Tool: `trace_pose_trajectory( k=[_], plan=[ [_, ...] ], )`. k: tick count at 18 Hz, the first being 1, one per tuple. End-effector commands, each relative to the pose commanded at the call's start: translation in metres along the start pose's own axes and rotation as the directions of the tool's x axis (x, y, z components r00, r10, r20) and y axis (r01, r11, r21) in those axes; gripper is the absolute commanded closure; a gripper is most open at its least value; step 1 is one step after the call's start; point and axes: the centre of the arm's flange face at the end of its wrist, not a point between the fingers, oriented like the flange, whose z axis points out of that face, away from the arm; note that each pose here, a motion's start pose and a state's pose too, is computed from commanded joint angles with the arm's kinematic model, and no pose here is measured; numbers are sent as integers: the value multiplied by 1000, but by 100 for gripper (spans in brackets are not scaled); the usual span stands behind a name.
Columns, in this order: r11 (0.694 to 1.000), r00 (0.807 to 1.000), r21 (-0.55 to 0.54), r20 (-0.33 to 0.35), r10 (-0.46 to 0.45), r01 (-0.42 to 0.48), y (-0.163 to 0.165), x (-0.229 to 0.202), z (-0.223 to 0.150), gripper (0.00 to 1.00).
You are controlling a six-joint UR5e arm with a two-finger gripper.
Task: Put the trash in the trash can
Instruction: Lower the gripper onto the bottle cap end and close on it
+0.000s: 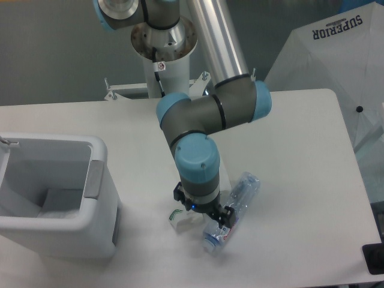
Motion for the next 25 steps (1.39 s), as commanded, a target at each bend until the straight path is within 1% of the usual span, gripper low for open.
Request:
trace_pose_trajectory(
  k=[2,5,6,7,9,11,13,14,17,19,22,24,25],
  plan=[
    [1000,1000,5,6,0,0,-7,-7,4,0],
    [999,999,30,35,13,-14,-32,-13,-2,0],
    [1000,999,29,36,12,-13,-35,-16,3,0],
    [1000,999,15,36,14,-14,-36,-17,11,0],
    [1000,997,-25,69,19,-17,-37,-23,16,0],
    [999,998,-50,65,21,-18,-37,-21,29,0],
    [998,998,-57,60,30,-26,-37,-18,30,0],
    [997,998,-74,50,35,-31,-36,-17,36,0],
    [994,998,-100,53,42,-37,-35,-17,45,0],
    [992,998,-119,36,45,-40,-33,-14,58,0],
    [990,998,-132,27,48,-44,-32,-11,66,0],
    [990,998,-134,23,56,-52,-35,-4,66,6],
    [989,998,-139,17,58,-55,-35,-2,67,11]
  ],
)
